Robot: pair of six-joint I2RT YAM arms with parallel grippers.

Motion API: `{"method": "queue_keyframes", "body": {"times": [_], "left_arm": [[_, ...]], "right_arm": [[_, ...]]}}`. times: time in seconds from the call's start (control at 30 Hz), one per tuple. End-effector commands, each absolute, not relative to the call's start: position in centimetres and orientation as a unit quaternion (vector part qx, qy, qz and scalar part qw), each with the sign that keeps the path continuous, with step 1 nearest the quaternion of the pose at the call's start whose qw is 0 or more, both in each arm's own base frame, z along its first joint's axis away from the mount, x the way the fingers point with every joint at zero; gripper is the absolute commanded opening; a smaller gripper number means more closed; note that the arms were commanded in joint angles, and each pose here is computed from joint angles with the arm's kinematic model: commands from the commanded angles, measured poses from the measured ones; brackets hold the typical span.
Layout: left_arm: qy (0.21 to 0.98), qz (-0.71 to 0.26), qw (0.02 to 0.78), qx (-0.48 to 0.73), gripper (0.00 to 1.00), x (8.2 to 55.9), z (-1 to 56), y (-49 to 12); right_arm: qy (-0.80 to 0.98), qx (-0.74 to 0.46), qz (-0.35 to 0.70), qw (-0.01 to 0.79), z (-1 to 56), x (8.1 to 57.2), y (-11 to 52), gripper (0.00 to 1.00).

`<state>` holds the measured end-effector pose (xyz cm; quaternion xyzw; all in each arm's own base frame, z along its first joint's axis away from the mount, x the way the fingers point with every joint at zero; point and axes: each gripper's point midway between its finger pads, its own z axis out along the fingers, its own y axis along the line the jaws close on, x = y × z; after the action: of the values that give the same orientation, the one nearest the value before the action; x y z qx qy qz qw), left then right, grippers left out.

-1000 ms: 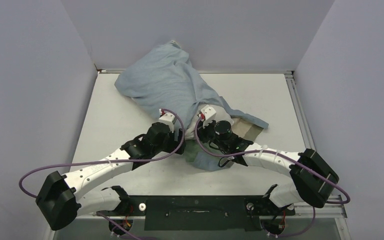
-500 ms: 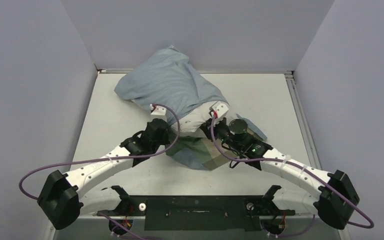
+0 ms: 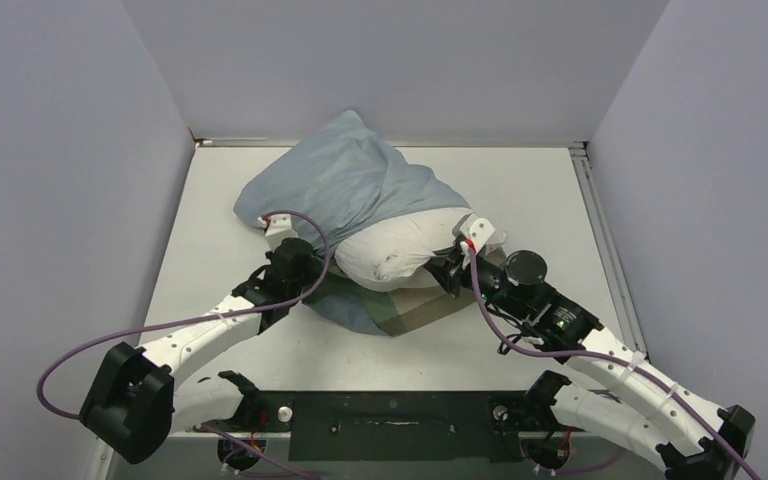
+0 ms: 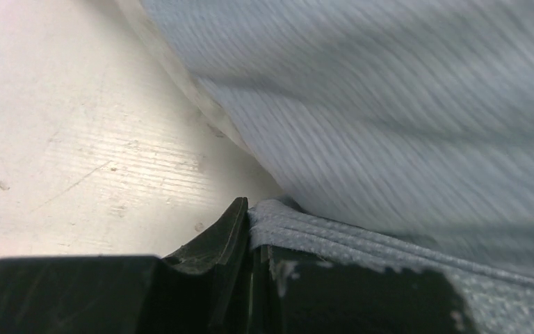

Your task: Remove the pillowcase from the pillow

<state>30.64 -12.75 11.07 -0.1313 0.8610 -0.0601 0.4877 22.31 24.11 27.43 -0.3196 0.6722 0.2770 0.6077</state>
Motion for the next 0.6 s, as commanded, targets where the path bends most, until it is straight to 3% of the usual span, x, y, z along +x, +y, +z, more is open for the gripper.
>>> {"method": "queue_keyframes", "body": {"times": [0.0, 0.13, 0.3, 0.37, 0.43, 0.57], "left_arm": [[0.858, -0.03, 0.467, -0.213, 0.0, 30.9, 8.0, -8.9], [0.864, -0.047, 0.447, -0.225, 0.01, 31.6, 6.9, -9.0], [0.869, -0.066, 0.444, -0.211, 0.11, 32.3, 8.1, -10.2], [0.864, -0.081, 0.452, -0.209, 0.23, 32.3, 9.2, -10.5], [0.858, -0.093, 0.46, -0.211, 0.48, 32.1, 10.4, -10.5], [0.845, -0.108, 0.478, -0.213, 0.65, 31.3, 13.2, -10.1]], "right_arm": [[0.594, -0.309, 0.306, 0.677, 34.8, 21.1, 23.3, 0.05], [0.612, -0.344, 0.354, 0.618, 31.2, 19.6, 25.2, 0.05], [0.648, -0.367, 0.401, 0.534, 26.0, 18.8, 27.7, 0.05], [0.655, -0.376, 0.418, 0.505, 24.9, 18.7, 28.8, 0.05], [0.657, -0.39, 0.431, 0.48, 24.5, 18.4, 29.7, 0.08], [0.671, -0.412, 0.423, 0.448, 24.3, 18.8, 30.5, 0.32]]}}
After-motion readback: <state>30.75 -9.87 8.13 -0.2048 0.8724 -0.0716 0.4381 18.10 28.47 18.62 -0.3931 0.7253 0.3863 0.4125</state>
